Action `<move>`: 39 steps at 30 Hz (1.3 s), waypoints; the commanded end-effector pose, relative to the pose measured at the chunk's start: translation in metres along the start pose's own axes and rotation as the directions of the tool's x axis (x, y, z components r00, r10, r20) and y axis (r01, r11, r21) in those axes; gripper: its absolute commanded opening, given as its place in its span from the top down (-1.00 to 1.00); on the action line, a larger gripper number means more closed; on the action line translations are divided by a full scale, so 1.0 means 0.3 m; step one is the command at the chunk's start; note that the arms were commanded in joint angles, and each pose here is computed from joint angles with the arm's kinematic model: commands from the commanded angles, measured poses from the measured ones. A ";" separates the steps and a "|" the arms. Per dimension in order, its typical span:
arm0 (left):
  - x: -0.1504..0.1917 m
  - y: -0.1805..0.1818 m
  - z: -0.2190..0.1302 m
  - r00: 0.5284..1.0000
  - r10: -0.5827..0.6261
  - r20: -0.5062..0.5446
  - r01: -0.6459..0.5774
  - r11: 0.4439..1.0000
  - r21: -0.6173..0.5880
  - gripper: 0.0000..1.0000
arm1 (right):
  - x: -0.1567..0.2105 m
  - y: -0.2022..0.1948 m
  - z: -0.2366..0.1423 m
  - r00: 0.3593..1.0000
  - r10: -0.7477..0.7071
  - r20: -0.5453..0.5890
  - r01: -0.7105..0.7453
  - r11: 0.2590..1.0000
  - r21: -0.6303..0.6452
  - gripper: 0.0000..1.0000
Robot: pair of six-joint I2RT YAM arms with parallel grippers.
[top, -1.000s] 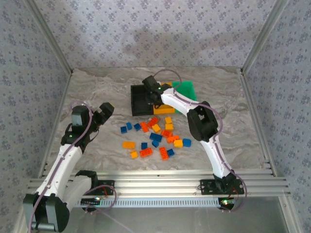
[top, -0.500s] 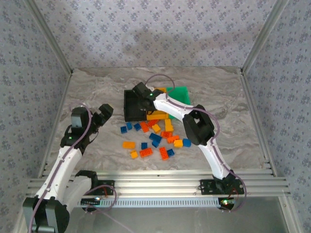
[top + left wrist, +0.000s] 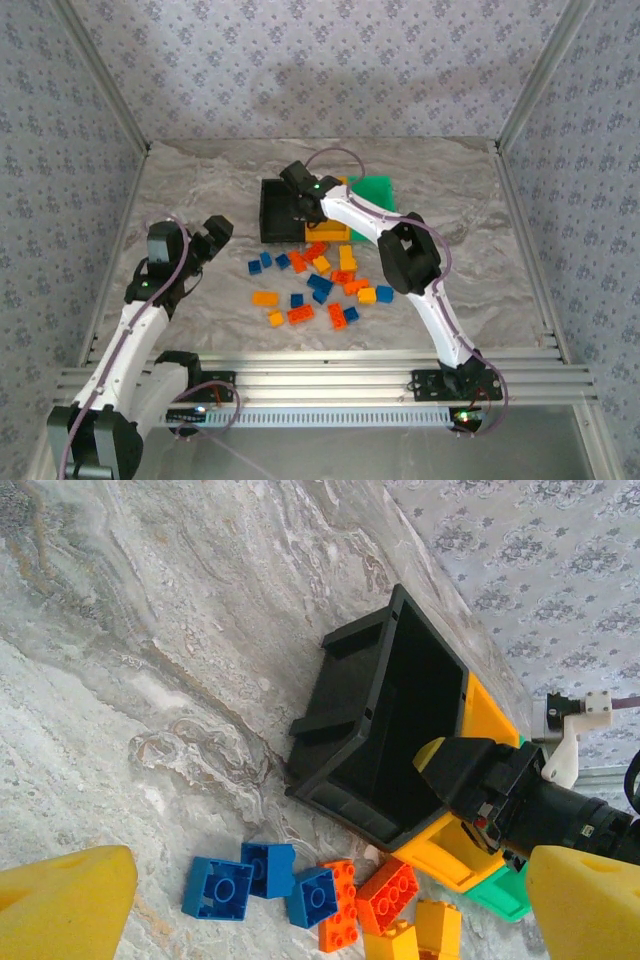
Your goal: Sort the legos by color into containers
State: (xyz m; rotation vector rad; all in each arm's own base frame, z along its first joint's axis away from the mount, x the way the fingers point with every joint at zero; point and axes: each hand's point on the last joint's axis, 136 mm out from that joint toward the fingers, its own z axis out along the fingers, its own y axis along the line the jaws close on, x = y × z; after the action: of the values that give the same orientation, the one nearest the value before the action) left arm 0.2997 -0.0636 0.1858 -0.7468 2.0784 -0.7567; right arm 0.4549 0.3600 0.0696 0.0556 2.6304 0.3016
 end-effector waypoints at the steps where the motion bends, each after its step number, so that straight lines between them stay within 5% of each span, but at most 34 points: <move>1: -0.002 -0.009 -0.001 1.000 0.022 0.008 -0.023 1.000 0.010 -0.99 | 0.066 0.076 0.048 0.996 0.015 -0.088 -0.024 0.994 -0.111 0.32; 6: -0.010 -0.032 -0.011 0.999 0.035 0.006 -0.035 0.999 0.026 -0.99 | -0.033 0.126 -0.037 1.000 0.019 0.000 -0.019 0.985 -0.172 0.00; 15: -0.051 -0.132 -0.059 0.997 0.068 0.027 -0.070 0.992 0.103 -0.99 | -0.184 0.166 -0.311 0.981 0.003 0.195 0.044 0.971 -0.235 -0.24; 20: -0.025 -0.152 -0.079 0.998 0.069 0.006 -0.069 0.989 0.130 -0.99 | -0.101 0.079 -0.411 0.980 -0.037 0.195 0.075 0.979 -0.190 -0.26; 25: 0.046 -0.068 -0.072 0.995 0.042 -0.091 -0.040 0.999 0.023 -0.99 | 0.048 -0.106 -0.442 0.988 -0.058 0.144 0.073 0.993 -0.098 -0.27; 31: 0.076 -0.032 -0.071 0.996 0.046 -0.080 -0.043 0.998 0.044 -0.99 | 0.227 -0.300 -0.377 0.995 -0.095 0.009 0.095 0.994 0.061 -0.27; 39: 0.093 0.000 -0.065 0.994 0.059 -0.089 -0.057 0.998 0.021 -0.99 | 0.282 -0.356 -0.228 0.997 -0.055 -0.055 0.057 0.997 0.047 -0.24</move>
State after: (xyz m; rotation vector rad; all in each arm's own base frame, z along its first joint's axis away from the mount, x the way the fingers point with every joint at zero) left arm 0.2726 -0.0764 0.1843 -0.6777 2.1459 -0.7904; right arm 0.3405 0.2469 0.0736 -0.0064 2.6907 0.2015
